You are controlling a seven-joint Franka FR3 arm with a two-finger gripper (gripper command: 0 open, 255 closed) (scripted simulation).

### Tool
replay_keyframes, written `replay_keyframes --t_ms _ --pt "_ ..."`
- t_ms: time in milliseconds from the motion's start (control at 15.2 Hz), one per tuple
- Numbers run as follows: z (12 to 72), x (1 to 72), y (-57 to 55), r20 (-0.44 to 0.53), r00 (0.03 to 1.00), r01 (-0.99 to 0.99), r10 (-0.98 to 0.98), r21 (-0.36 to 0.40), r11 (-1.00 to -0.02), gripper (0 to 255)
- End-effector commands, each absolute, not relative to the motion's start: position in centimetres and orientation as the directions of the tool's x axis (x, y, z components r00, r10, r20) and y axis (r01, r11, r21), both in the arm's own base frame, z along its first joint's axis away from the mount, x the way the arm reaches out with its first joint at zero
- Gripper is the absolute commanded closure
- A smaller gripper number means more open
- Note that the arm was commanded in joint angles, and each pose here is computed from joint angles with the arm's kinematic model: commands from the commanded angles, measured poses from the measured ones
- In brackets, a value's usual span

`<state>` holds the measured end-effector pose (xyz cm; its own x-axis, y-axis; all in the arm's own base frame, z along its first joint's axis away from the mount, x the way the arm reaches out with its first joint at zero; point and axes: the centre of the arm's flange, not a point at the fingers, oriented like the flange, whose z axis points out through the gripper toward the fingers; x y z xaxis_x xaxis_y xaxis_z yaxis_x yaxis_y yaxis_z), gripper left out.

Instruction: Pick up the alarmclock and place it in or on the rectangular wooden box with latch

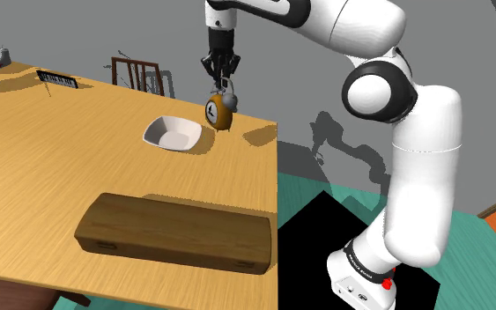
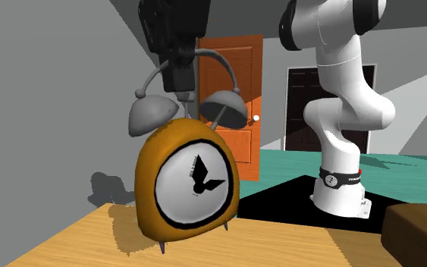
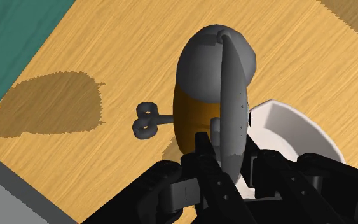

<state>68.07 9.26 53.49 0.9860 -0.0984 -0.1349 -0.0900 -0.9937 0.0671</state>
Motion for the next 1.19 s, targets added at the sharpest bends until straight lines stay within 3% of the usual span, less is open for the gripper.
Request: replay_keyframes --t_ms 0,264,1122 --pt "54.7 68.0 9.2 -0.134 0.986 -0.09 -0.099 0.067 -0.994 255" --pt "56.5 68.0 9.2 -0.134 0.986 -0.09 -0.099 0.067 -0.994 255" --pt "59.4 57.7 22.5 -0.134 0.986 -0.09 -0.099 0.067 -0.994 255"
